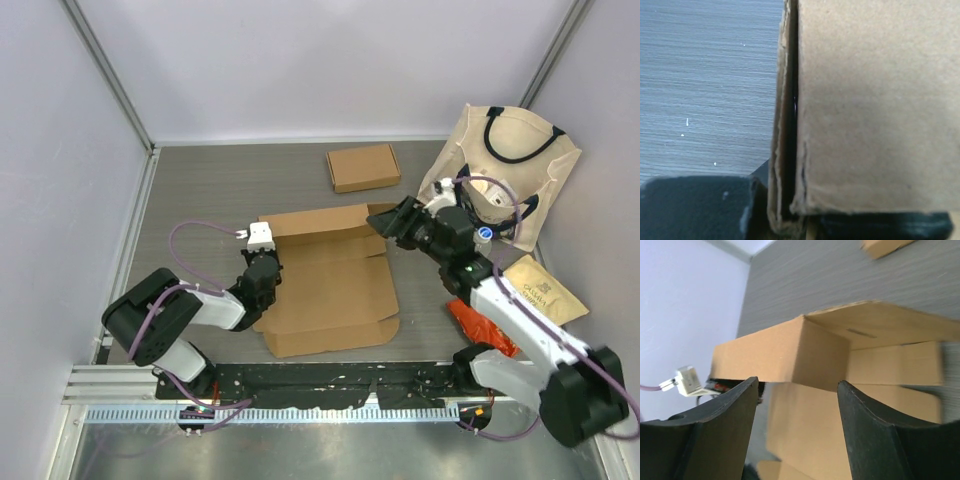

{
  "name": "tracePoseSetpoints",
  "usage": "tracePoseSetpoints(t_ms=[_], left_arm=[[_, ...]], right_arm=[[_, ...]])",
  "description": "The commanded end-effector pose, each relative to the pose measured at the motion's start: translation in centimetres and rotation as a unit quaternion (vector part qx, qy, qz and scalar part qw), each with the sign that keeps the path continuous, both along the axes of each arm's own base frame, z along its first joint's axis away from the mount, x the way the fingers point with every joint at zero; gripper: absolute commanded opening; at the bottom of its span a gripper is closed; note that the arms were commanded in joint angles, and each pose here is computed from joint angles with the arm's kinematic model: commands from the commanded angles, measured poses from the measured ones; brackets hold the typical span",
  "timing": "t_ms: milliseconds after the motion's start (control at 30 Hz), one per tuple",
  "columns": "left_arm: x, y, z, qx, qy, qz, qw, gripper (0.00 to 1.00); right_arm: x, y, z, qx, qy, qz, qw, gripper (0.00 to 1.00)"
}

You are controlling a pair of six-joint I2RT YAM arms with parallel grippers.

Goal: Fold the paper box

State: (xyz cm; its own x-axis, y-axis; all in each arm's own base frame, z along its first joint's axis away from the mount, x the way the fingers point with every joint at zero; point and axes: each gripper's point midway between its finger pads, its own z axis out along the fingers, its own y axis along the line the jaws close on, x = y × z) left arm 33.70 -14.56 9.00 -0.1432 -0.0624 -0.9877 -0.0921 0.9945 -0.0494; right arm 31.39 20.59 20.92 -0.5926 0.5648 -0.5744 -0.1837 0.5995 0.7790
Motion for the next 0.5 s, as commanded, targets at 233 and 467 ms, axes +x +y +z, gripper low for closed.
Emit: tracePoseSetpoints(t_ms=[233,467], left_arm=[[0.1,0.5,1.4,-0.078,-0.005,0.005,0.997,0.00],[0.1,0.4,1.1,-0.074,0.000,-0.002,0.997,0.00]], right_arm=[[-0.7,-7.4,-7.1,-0.253,-0.078,-0.192,0.945,0.18],[3.4,-7.6,-10.1,-0.354,-0.081,-0.244,0.899,0.01]])
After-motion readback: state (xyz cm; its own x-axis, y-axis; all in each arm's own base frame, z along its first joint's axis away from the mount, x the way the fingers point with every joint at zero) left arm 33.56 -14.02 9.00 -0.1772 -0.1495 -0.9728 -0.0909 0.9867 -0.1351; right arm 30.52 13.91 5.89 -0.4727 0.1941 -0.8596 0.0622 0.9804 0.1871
